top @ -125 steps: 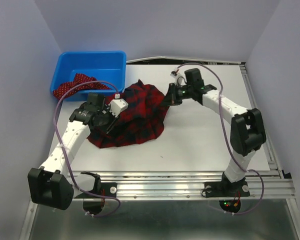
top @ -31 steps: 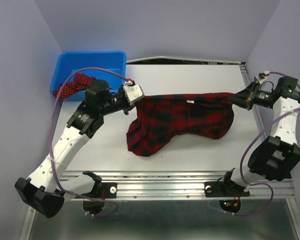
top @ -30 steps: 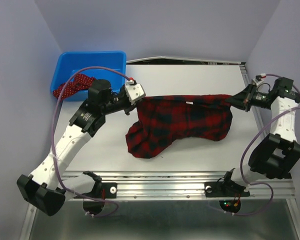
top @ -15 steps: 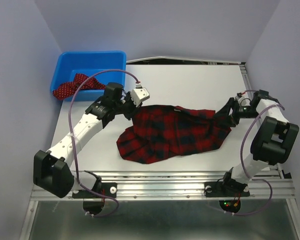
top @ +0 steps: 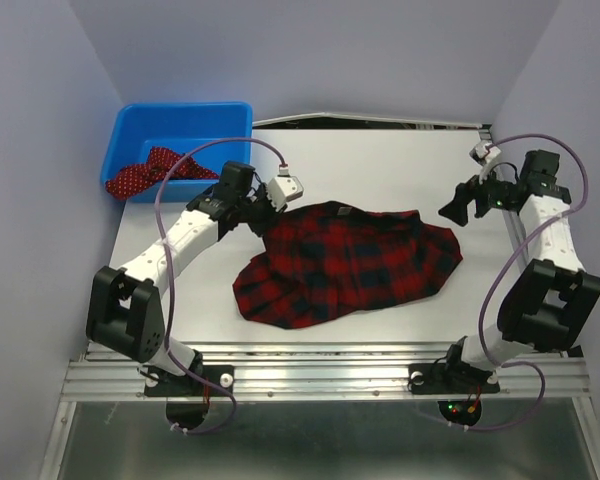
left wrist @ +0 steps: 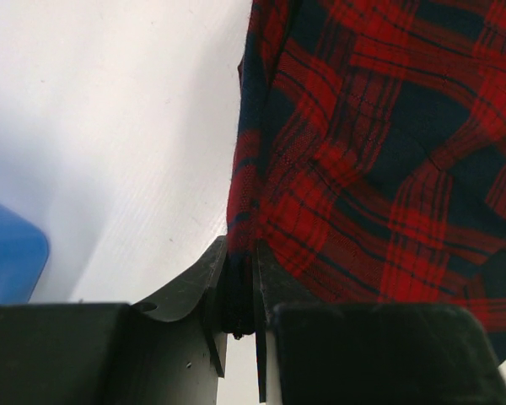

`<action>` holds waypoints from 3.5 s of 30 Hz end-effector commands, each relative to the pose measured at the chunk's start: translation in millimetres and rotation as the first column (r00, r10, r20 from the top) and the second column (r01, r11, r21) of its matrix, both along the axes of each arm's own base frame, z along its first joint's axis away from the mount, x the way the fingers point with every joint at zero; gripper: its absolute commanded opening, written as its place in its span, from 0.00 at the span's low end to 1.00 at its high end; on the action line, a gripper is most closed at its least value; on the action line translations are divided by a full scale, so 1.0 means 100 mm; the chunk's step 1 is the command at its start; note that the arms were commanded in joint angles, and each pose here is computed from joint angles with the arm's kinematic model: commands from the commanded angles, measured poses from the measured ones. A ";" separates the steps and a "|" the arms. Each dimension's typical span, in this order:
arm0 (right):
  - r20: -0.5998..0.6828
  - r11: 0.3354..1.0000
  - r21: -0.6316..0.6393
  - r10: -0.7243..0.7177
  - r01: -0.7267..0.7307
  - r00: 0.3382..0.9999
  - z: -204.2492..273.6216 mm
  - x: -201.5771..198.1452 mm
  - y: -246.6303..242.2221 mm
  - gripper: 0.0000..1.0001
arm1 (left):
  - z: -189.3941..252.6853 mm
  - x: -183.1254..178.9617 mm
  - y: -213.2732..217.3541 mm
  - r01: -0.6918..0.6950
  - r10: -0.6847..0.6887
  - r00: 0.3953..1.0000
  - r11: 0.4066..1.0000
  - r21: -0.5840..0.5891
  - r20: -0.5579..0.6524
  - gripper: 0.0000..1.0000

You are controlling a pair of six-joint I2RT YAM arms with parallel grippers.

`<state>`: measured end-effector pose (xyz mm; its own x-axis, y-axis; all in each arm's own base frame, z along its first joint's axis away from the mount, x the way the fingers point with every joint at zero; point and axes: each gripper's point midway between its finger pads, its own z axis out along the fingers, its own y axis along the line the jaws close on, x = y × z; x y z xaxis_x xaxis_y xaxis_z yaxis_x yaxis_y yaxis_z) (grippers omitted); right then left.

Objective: Fold and stack the skirts
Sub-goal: Flatten the skirt out

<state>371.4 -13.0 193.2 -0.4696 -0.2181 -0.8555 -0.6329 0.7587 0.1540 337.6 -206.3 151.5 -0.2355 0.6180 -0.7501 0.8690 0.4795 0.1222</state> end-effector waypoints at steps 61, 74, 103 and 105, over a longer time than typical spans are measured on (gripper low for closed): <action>0.563 0.971 0.019 -0.208 0.239 0.800 2.76 0.43 0.46 0.01 | 3.29 0.42 0.04 0.006 0.257 0.893 0.814 -0.581 0.370 0.00; 0.550 0.962 0.082 -0.262 0.261 0.793 2.90 0.41 0.06 0.01 | 3.21 0.48 0.61 -0.083 0.356 0.836 0.833 -0.546 0.416 0.00; 0.576 0.920 -0.045 -0.295 0.389 0.763 2.69 0.04 -0.11 0.01 | 3.03 -0.04 0.69 -0.081 0.350 0.807 0.863 -0.500 0.475 0.00; 0.564 0.918 -0.021 -0.317 0.397 0.762 2.68 0.15 -0.14 0.01 | 3.03 0.09 0.64 -0.089 0.361 0.819 0.848 -0.522 0.446 0.00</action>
